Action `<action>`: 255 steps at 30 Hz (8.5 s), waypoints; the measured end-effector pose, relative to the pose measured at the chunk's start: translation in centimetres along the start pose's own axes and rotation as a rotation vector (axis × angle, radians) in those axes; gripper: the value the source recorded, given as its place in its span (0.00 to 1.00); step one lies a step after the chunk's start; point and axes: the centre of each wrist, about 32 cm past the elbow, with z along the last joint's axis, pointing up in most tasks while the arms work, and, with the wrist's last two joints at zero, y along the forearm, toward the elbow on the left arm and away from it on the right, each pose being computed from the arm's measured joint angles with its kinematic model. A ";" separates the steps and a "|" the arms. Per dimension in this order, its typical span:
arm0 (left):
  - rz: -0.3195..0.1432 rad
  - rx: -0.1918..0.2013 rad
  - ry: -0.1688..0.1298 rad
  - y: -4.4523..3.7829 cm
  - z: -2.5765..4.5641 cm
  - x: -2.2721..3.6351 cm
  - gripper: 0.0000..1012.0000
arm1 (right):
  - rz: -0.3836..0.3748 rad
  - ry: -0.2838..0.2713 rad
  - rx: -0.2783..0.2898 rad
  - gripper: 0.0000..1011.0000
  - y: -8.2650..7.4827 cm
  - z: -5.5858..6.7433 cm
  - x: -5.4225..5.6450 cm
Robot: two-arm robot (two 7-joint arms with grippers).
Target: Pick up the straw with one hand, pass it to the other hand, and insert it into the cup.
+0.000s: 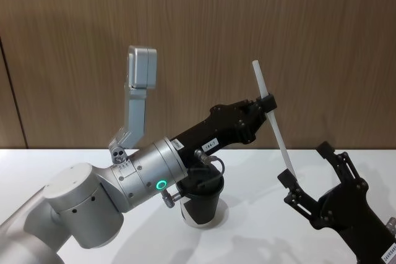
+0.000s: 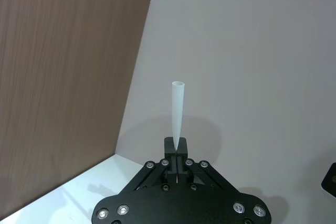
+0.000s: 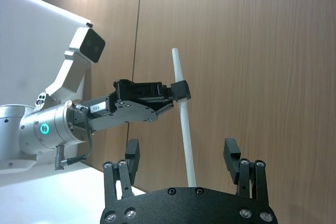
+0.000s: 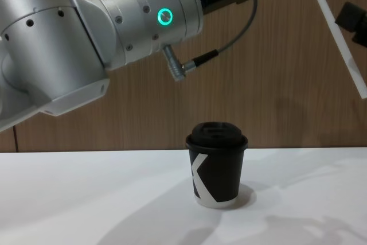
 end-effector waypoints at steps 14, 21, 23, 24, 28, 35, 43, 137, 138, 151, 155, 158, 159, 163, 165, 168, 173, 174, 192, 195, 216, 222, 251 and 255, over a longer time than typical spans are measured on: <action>0.000 0.000 0.000 0.00 0.00 0.00 0.01 | 0.000 0.000 0.000 0.99 0.0 0.0 0.0; 0.000 0.000 0.000 0.00 0.00 0.00 0.01 | 0.000 0.000 0.000 0.99 0.0 0.0 0.0; 0.000 0.000 0.000 0.00 0.00 0.00 0.01 | 0.000 0.000 0.000 0.99 0.0 0.0 0.0; 0.000 0.000 0.000 0.00 0.00 0.00 0.01 | 0.000 0.000 0.000 0.99 0.0 0.0 0.0; 0.000 0.000 0.000 0.00 0.00 0.00 0.01 | 0.000 0.000 0.000 0.99 0.0 0.0 0.0; 0.000 0.000 0.000 0.00 0.00 0.00 0.01 | 0.000 0.000 0.000 0.99 0.0 0.0 0.0; 0.000 0.000 0.000 0.00 0.00 0.00 0.01 | 0.000 0.000 0.000 0.99 0.0 0.0 0.0; 0.000 0.000 0.000 0.00 0.00 0.00 0.01 | 0.000 0.000 0.000 0.99 0.0 0.0 0.0; 0.000 0.000 0.000 0.00 0.00 0.00 0.01 | 0.000 0.000 0.000 0.99 0.0 0.0 0.0; 0.000 0.000 0.000 0.00 0.00 0.00 0.01 | 0.000 0.000 0.000 0.99 0.0 0.0 0.0; 0.000 0.000 0.000 0.00 0.00 0.00 0.01 | 0.000 0.000 0.000 0.99 0.0 0.0 0.0; 0.000 0.000 0.000 0.00 0.00 0.00 0.01 | 0.000 0.000 0.000 0.99 0.0 0.0 0.0; 0.000 0.000 0.000 0.00 0.00 0.00 0.01 | 0.000 0.000 0.000 0.99 0.0 0.0 0.0; 0.000 0.000 0.000 0.00 0.00 0.00 0.01 | 0.000 0.000 0.000 0.99 0.0 0.0 0.0; 0.000 0.000 0.000 0.00 0.00 0.00 0.01 | 0.000 0.000 0.000 0.99 0.0 0.0 0.0; 0.000 0.000 0.000 0.00 0.00 0.00 0.01 | 0.000 0.000 0.000 0.99 0.0 0.0 0.0; 0.000 0.000 0.000 0.00 0.00 0.00 0.01 | 0.000 0.000 0.000 0.99 0.0 0.0 0.0; 0.000 0.000 0.000 0.00 0.00 0.00 0.01 | 0.000 0.000 0.000 0.99 0.0 0.0 0.0; 0.000 0.000 0.000 0.00 0.00 0.00 0.01 | 0.000 0.000 0.000 0.99 0.0 0.0 0.0; 0.000 0.000 0.000 0.00 0.00 0.00 0.01 | 0.000 0.000 0.000 0.99 0.0 0.0 0.0; 0.000 0.000 0.000 0.00 0.00 0.00 0.01 | 0.000 0.000 0.000 0.99 0.0 0.0 0.0; 0.000 0.000 0.000 0.00 0.00 0.00 0.01 | 0.000 0.000 0.000 0.99 0.0 0.0 0.0; 0.000 0.000 0.000 0.00 0.00 0.00 0.01 | 0.000 0.000 0.000 0.99 0.0 0.0 0.0; 0.000 0.000 0.000 0.00 0.00 0.00 0.01 | 0.000 0.000 0.000 0.99 0.0 0.0 0.0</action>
